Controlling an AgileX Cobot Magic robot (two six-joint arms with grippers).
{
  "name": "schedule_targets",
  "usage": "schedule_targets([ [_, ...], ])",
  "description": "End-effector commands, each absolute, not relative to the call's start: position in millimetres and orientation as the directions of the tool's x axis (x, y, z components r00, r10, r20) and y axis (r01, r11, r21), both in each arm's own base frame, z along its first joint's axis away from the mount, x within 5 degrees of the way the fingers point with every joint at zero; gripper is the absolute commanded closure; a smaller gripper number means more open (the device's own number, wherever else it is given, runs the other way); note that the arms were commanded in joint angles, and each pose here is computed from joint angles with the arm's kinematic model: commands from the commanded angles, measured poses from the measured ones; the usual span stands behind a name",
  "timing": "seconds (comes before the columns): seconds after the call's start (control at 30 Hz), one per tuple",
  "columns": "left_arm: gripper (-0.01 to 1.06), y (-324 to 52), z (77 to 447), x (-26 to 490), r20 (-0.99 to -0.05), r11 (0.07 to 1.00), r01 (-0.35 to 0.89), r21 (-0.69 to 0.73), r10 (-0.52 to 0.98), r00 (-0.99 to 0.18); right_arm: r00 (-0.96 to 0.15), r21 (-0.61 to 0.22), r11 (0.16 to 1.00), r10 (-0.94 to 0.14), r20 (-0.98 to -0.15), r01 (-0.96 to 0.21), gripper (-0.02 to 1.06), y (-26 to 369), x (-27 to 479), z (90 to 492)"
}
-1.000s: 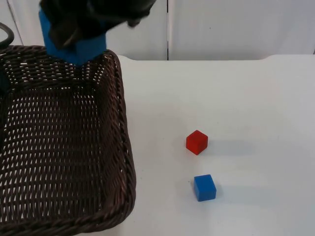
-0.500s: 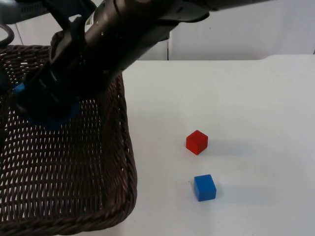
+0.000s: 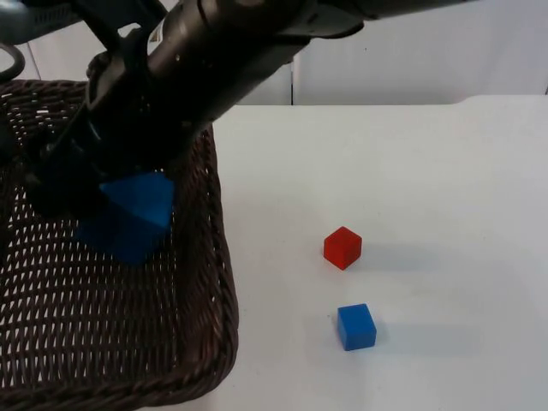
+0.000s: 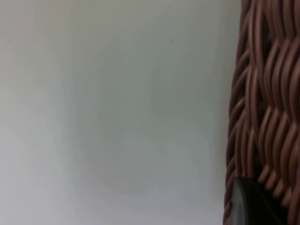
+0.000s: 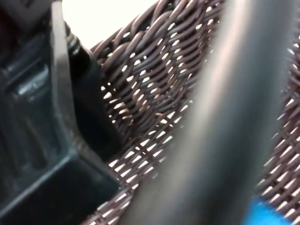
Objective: Pick up the basket with the left hand and place the largest block into the basket with the right hand.
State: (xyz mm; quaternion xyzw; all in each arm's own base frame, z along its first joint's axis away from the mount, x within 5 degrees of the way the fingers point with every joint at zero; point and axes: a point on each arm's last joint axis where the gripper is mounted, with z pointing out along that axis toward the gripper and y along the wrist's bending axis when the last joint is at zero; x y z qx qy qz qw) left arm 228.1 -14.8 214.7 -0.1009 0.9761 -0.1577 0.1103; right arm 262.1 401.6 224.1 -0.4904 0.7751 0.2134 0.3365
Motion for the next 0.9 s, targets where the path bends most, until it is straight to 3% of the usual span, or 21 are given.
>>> schedule_targets([
  [0.0, 1.05, -15.6, 217.8, 228.4, -0.193, 0.917, -0.179, -0.358, -0.26, -0.946, -0.244, -0.042, 0.41, -0.618, -0.747, -0.911, 0.2, 399.4, 260.5, 238.0],
  [0.1, 1.05, -15.5, 217.8, 228.3, -0.194, 0.917, -0.178, -0.356, -0.258, -0.946, -0.197, -0.094, 0.402, -0.623, -0.757, -0.911, 0.2, 391.0, 261.9, 256.5],
  [0.23, 1.05, -15.5, 217.8, 228.3, -0.194, 0.917, -0.178, -0.356, -0.258, -0.946, -0.195, -0.1, 0.422, -0.6, -0.776, -0.901, 0.2, 375.9, 265.3, 282.4],
  [0.5, 1.05, -15.3, 217.9, 228.7, -0.197, 0.918, -0.178, -0.356, -0.26, -0.945, -0.309, -0.048, 0.543, -0.546, -0.779, -0.838, 0.2, 317.2, 282.4, 335.8],
  [0.87, 1.05, -15.0, 217.7, 228.6, -0.198, 0.92, -0.175, -0.351, -0.256, -0.946, -0.339, -0.056, 0.593, -0.532, -0.776, -0.803, 0.2, 267.1, 276.8, 372.0],
])
